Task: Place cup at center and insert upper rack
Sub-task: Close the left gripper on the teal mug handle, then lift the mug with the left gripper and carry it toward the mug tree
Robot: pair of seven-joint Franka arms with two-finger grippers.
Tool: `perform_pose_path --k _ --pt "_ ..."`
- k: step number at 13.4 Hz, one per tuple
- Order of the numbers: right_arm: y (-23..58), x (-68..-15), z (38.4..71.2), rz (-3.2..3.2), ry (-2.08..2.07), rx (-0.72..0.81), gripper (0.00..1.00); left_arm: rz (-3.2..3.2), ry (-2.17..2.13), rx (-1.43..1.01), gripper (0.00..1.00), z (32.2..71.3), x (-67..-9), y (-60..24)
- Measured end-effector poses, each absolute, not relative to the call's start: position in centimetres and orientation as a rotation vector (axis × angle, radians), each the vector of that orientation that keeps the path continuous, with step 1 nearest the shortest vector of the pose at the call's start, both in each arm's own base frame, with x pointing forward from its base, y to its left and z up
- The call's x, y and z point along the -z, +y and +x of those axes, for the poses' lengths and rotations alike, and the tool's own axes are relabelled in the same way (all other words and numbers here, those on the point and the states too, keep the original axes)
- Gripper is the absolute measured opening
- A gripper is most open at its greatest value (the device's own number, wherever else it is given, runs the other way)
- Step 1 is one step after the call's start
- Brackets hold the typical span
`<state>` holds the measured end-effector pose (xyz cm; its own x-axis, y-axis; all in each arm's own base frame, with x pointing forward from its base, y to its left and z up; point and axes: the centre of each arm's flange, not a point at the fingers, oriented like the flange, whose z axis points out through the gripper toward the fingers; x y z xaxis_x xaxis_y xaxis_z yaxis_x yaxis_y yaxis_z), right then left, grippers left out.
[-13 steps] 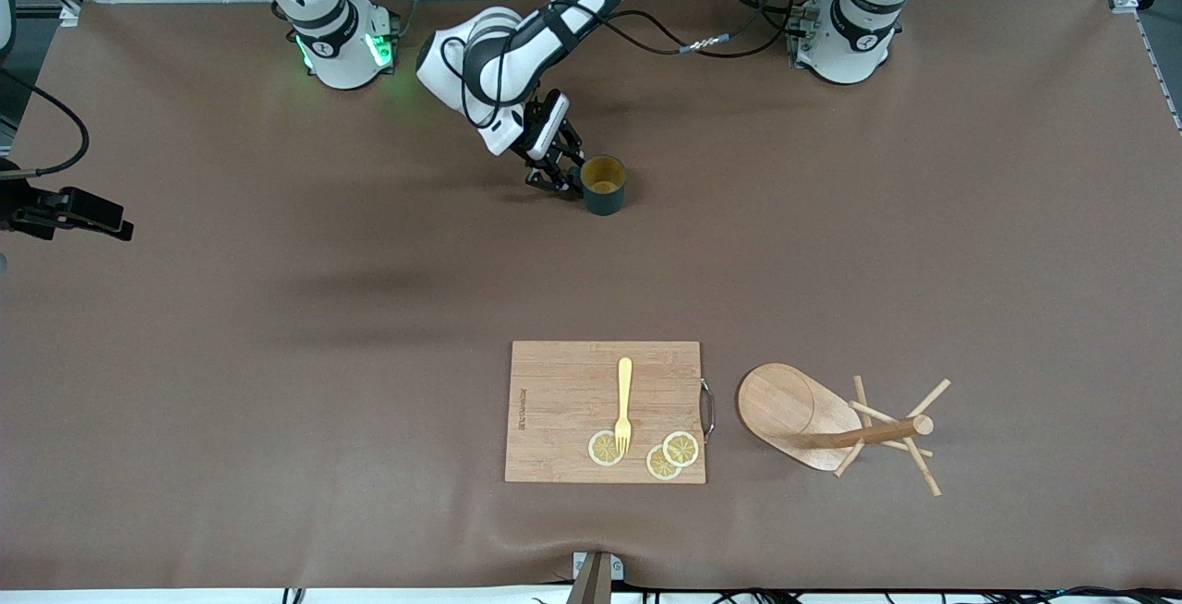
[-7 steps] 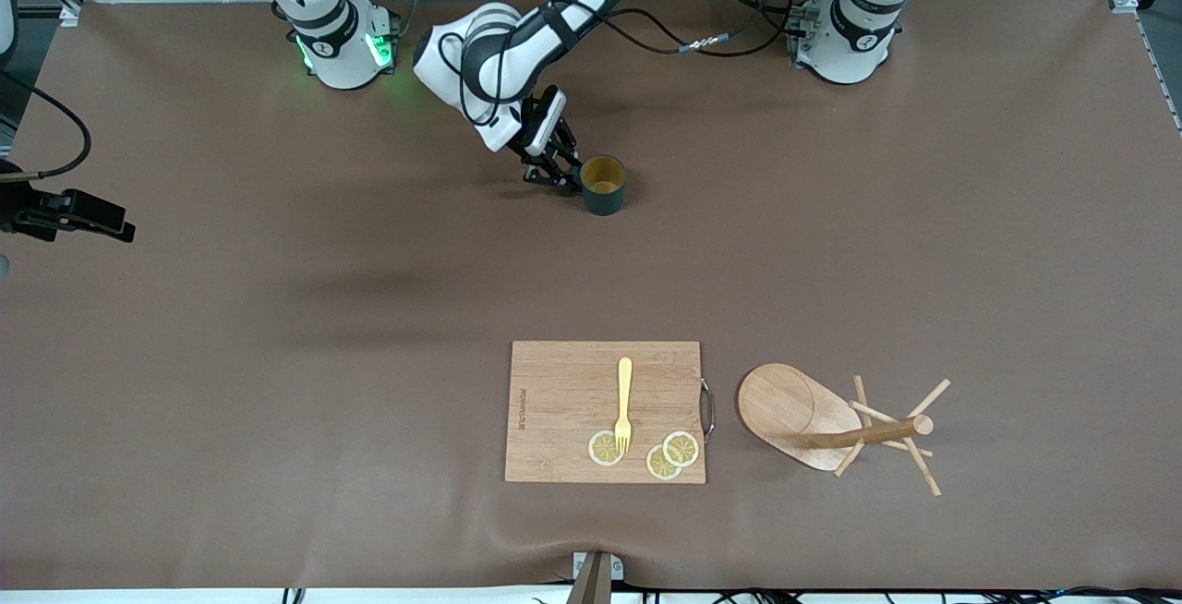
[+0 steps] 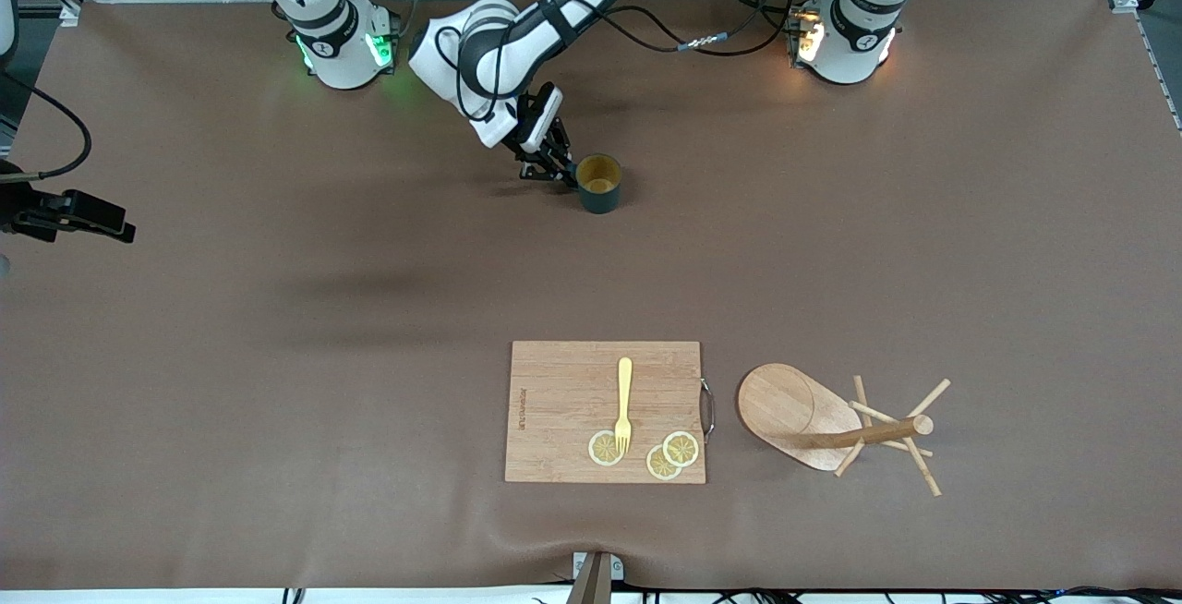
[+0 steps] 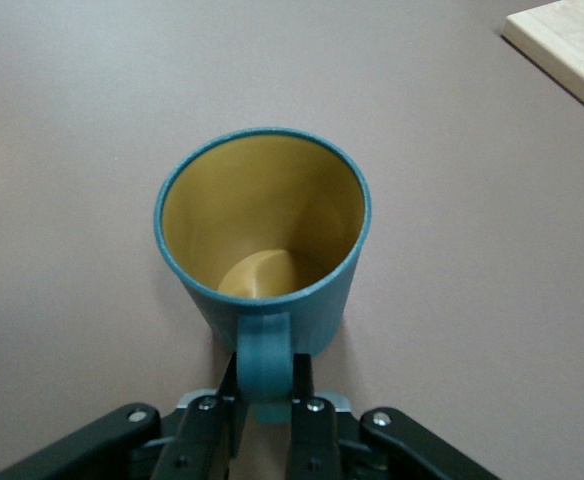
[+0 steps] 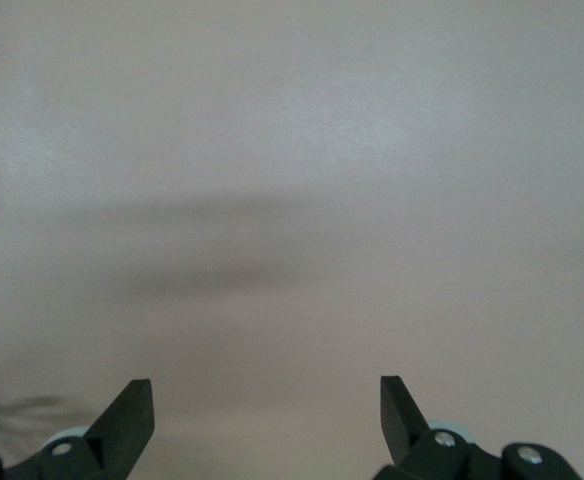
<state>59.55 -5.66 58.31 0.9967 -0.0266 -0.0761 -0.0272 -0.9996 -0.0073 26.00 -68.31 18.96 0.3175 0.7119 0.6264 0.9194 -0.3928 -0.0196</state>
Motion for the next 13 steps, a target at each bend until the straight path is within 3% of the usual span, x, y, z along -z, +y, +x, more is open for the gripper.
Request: perform_pose_path --k 6,13 --pt "-5.6 -58.0 59.7 -3.130 0.039 -0.127 1.00 -2.424 -1.583 0.617 0.21 28.4 -29.4 -70.4" --pt "-5.4 -57.8 59.8 -3.129 0.035 -0.132 1.00 -2.642 -1.589 0.193 0.21 40.1 -41.3 -65.0"
